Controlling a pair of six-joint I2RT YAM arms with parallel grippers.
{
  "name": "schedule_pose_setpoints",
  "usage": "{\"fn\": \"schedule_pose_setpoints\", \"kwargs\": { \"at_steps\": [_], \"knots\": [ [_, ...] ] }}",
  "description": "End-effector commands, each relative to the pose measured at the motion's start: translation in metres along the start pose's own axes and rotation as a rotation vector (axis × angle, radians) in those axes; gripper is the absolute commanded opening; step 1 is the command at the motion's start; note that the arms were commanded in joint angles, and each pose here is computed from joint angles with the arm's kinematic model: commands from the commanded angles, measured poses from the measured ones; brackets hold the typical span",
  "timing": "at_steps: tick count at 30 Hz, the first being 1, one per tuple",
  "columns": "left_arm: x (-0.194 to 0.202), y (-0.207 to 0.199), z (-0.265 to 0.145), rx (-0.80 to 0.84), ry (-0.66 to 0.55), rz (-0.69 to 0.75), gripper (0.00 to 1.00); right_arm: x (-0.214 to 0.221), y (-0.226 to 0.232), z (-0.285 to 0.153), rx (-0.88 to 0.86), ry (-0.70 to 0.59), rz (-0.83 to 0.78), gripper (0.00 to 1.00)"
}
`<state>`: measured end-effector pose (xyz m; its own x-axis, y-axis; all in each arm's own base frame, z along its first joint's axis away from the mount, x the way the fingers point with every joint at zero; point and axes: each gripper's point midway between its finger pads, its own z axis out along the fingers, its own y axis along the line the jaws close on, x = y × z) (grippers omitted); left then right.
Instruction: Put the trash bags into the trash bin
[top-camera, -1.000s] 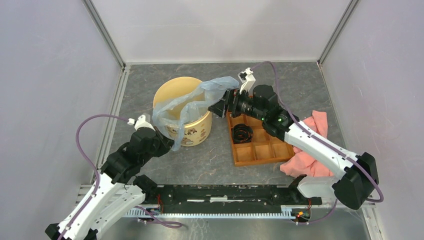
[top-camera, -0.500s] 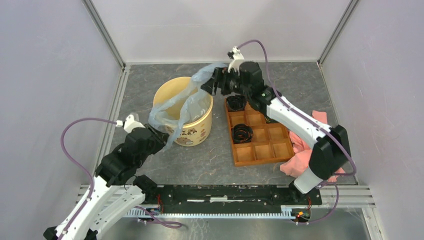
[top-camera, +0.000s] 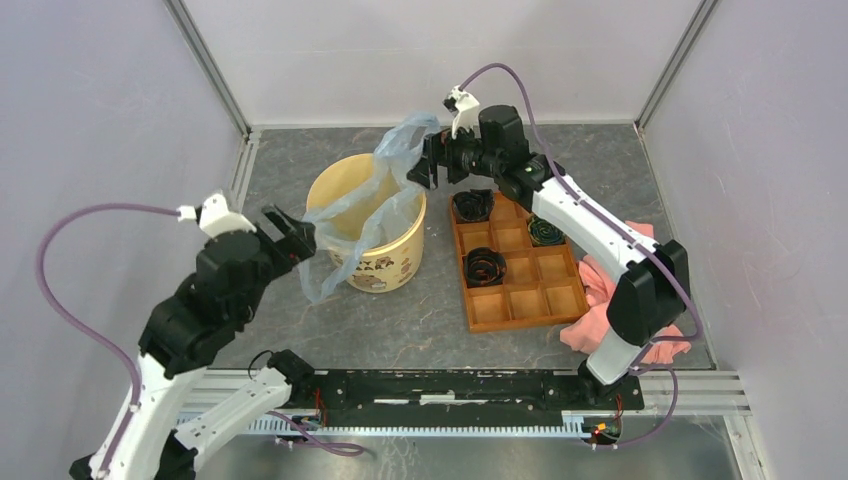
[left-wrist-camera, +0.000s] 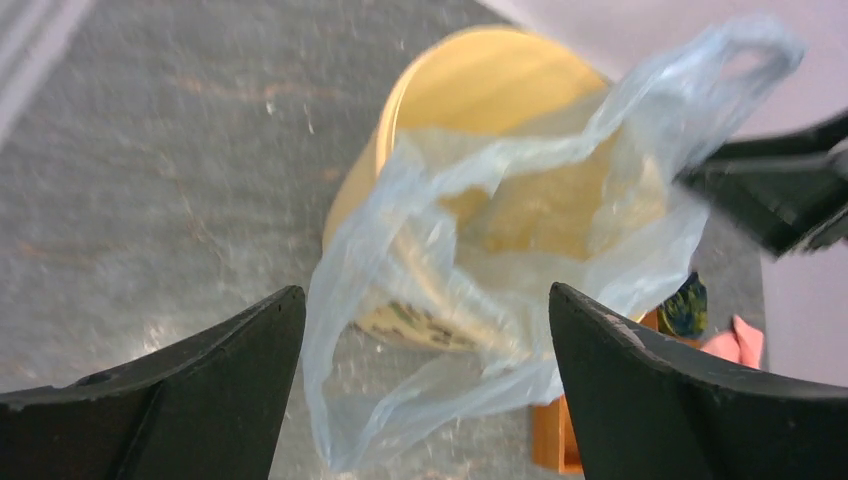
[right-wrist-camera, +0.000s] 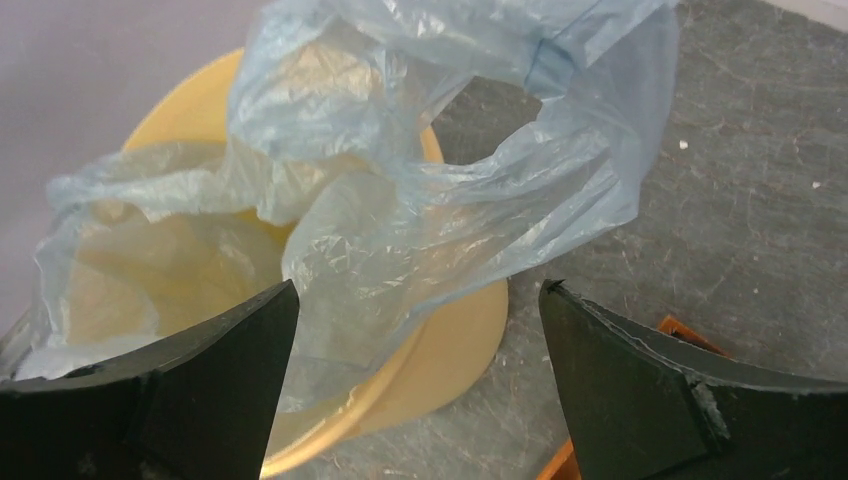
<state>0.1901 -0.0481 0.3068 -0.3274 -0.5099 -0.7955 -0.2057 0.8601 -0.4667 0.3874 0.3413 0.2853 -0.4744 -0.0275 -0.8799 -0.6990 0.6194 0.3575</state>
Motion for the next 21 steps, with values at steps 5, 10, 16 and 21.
{"fn": "schedule_pose_setpoints", "kwargs": {
  "at_steps": [5,10,16,21],
  "knots": [
    [-0.037,-0.033,0.049,-0.16,-0.013,0.299,1.0,-0.001,0.023,-0.046,-0.043,-0.07,-0.064,0.98],
    [-0.058,-0.057,0.112,-0.015,0.061,0.2,1.0,-0.008,0.042,-0.06,-0.113,-0.108,-0.028,0.98],
    [-0.063,-0.056,0.17,0.154,0.165,0.008,0.98,0.0,0.052,-0.063,-0.177,-0.186,0.111,0.98],
    [-0.038,-0.065,0.173,0.263,0.213,-0.06,0.99,0.012,0.049,-0.055,-0.183,-0.225,0.18,0.98]
  ]
}}
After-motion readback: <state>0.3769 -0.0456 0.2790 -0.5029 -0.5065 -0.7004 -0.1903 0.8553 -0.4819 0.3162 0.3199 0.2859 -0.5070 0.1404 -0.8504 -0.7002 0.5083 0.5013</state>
